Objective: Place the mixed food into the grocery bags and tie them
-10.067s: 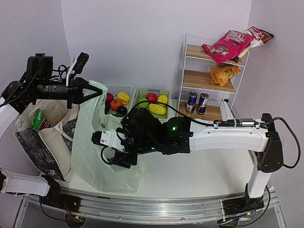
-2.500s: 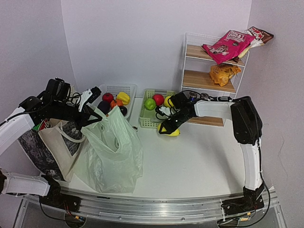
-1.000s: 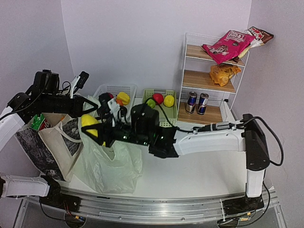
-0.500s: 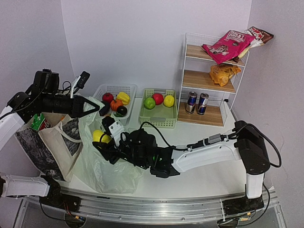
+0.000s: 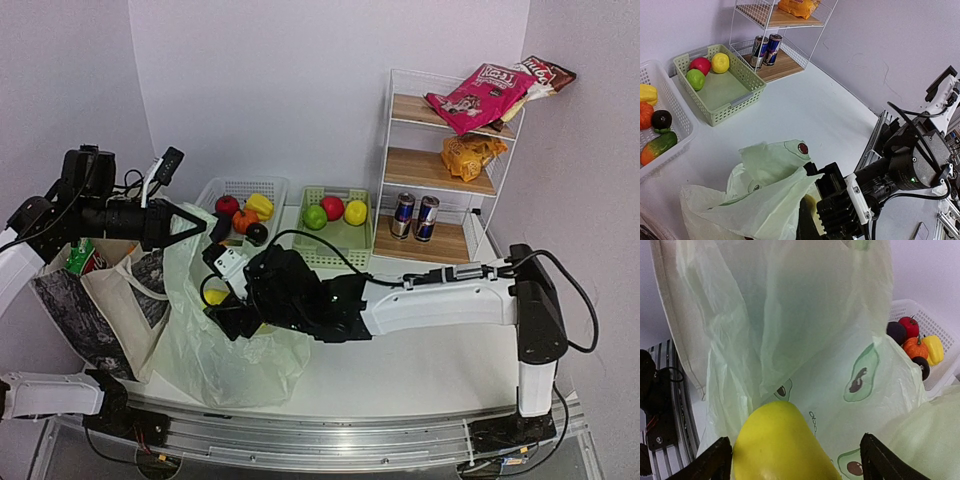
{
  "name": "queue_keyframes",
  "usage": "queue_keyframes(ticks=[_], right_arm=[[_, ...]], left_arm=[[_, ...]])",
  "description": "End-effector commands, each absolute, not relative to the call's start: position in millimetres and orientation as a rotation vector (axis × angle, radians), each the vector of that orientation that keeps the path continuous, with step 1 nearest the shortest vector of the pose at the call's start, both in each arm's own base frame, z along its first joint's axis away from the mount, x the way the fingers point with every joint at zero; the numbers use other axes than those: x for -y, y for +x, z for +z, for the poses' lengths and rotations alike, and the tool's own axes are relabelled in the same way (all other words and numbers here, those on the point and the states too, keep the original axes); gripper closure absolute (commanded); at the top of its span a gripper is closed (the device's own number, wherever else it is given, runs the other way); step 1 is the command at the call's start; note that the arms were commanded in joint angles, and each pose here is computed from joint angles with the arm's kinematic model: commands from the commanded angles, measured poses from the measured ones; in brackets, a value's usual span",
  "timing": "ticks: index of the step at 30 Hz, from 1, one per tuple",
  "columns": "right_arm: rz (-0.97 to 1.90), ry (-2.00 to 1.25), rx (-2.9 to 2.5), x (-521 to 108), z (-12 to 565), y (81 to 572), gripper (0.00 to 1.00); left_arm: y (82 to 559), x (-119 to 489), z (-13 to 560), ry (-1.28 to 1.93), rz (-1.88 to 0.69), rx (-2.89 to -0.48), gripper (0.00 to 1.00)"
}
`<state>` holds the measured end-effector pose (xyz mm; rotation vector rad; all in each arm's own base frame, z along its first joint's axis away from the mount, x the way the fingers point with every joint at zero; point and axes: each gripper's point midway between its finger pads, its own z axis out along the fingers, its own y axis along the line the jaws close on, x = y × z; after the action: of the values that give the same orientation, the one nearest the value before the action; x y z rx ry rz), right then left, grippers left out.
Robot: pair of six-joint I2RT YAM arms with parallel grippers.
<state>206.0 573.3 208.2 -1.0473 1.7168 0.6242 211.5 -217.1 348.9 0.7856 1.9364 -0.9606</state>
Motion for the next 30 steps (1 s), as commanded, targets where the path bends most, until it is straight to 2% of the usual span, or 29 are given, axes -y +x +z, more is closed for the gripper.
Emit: queue_keyframes(ticks=[1,7,14,17,19,22,26,30], right_arm=[[0.642,-1.068,-1.738,-558,260,196,0.13],[0.508,-1.033,-1.777,-547,283,214,0.15],[0.601,-1.072,-1.77,-540,312,197,0.2],[0.735,-1.096,-1.73,-534,342,178,0.14],[0.715,-1.044,-1.74,-526,350,184,0.1],[0.613,-1.018,-1.785,-514,336,210,0.08],[0.668,-1.014,-1.943,-508,302,252,0.07],[0.718,-1.082,-1.955,-521,289,258,0.07]], left_arm=[[207,218,372,0.813,-0.969,-1.835,1.0],[206,219,373,0.814,-0.983,-1.832,1.0],[207,219,377,0.819,-0.972,-1.816,1.0],[207,218,377,0.821,-0.962,-1.813,1.0],[207,218,376,0.822,-0.964,-1.813,1.0],[207,218,375,0.821,-0.968,-1.813,1.0],[206,218,376,0.821,-0.973,-1.811,1.0],[205,217,378,0.815,-0.969,-1.807,1.0]])
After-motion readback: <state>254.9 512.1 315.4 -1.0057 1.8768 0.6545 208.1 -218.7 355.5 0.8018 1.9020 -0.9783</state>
